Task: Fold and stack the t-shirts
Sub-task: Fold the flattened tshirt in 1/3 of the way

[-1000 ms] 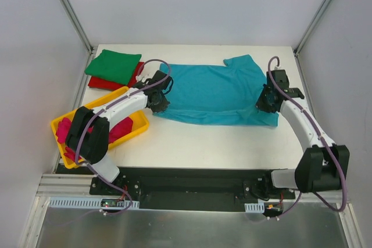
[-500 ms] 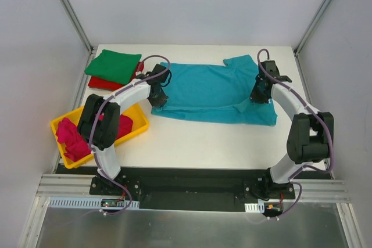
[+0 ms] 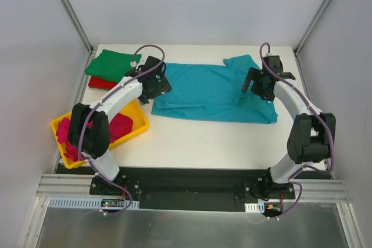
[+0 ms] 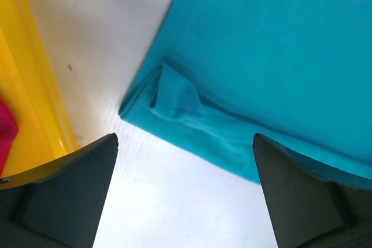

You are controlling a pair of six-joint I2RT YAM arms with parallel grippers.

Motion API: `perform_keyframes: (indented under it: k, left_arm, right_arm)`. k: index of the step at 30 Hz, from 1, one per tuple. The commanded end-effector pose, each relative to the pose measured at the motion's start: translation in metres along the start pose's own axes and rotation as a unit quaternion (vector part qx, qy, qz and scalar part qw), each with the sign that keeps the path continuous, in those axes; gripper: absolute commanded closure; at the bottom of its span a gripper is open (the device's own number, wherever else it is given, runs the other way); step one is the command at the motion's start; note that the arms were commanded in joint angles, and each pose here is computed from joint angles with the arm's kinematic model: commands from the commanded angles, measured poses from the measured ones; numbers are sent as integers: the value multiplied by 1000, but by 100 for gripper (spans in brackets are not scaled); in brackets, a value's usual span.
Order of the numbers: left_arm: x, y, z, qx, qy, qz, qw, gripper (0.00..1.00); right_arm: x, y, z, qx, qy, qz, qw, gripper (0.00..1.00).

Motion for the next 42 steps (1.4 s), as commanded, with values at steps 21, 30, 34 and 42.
perform_keyframes:
  k: [21, 30, 34, 42]
  left_arm:
    - [-23, 59, -50, -2, 39, 36, 999, 1]
    - [50, 65, -56, -5, -2, -36, 999, 1]
    - [49, 46, -47, -26, 3, -16, 1000, 1]
    - [-7, 27, -39, -61, 56, 44, 996, 1]
  right_arm:
    - [-82, 6, -3, 94, -5, 86, 992, 4]
    - [-78, 0, -10, 67, -11, 74, 995, 4]
    - [-73, -6, -12, 62, -9, 58, 996, 4]
    - [-42, 5, -6, 87, 10, 42, 995, 4]
Point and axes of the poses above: each gripper's point midway between its finger pads, its own y axis out along the fingers, its own z axis along the line the jaws close on, x = y × z, the point moved 9 cm from there along -y, back along the fingers, and after that the axes turned 7 degrees about -y, right-handed, at the moved point
